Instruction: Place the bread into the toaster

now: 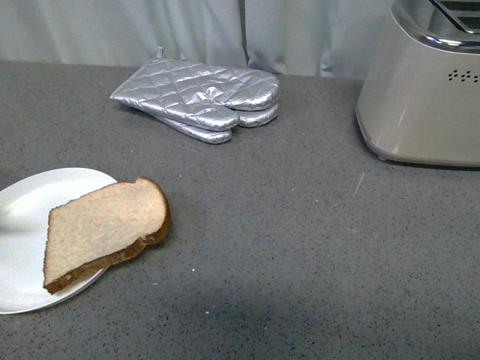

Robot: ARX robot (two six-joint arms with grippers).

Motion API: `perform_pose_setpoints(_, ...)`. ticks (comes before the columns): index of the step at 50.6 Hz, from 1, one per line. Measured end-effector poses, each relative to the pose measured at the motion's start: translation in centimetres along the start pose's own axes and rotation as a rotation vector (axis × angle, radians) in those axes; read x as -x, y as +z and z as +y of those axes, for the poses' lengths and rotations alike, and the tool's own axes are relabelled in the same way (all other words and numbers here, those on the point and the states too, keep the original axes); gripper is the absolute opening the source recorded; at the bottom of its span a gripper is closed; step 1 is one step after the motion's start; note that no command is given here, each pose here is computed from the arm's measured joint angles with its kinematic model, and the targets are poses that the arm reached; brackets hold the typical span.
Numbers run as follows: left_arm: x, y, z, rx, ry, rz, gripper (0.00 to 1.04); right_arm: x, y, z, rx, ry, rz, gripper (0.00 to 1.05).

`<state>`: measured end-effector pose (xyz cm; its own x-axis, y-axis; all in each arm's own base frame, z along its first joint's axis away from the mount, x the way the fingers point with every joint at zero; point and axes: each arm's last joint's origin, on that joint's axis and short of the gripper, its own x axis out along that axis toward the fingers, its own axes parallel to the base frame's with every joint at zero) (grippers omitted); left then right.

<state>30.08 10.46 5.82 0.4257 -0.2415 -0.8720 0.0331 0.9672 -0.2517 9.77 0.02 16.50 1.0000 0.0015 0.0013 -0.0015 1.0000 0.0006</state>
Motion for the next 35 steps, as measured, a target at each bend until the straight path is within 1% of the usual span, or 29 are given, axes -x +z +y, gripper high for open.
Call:
perform_pose_setpoints(2, 0.1, 0.0, -0.1, 0.019, -0.011, -0.006, 0.03, 0.0, 0.0, 0.0, 0.0, 0.0, 0.0, 0.95)
perform_pose_setpoints(13, 0.8, 0.4, -1.4, 0.061, -0.049, -0.033, 0.04, 0.0, 0.0, 0.0, 0.0, 0.0, 0.0, 0.95)
perform_pose_setpoints(23, 1.5, 1.5, -3.7, 0.072, -0.102, -0.091, 0.04, 0.0, 0.0, 0.0, 0.0, 0.0, 0.0, 0.95)
perform_pose_setpoints(31, 0.9, 1.6, -6.8, 0.052, -0.138, -0.094, 0.04, 0.0, 0.0, 0.0, 0.0, 0.0, 0.0, 0.95)
perform_pose_setpoints(35, -0.1, 1.5, -9.4, 0.034, -0.177, -0.087, 0.04, 0.0, 0.0, 0.0, 0.0, 0.0, 0.0, 0.95)
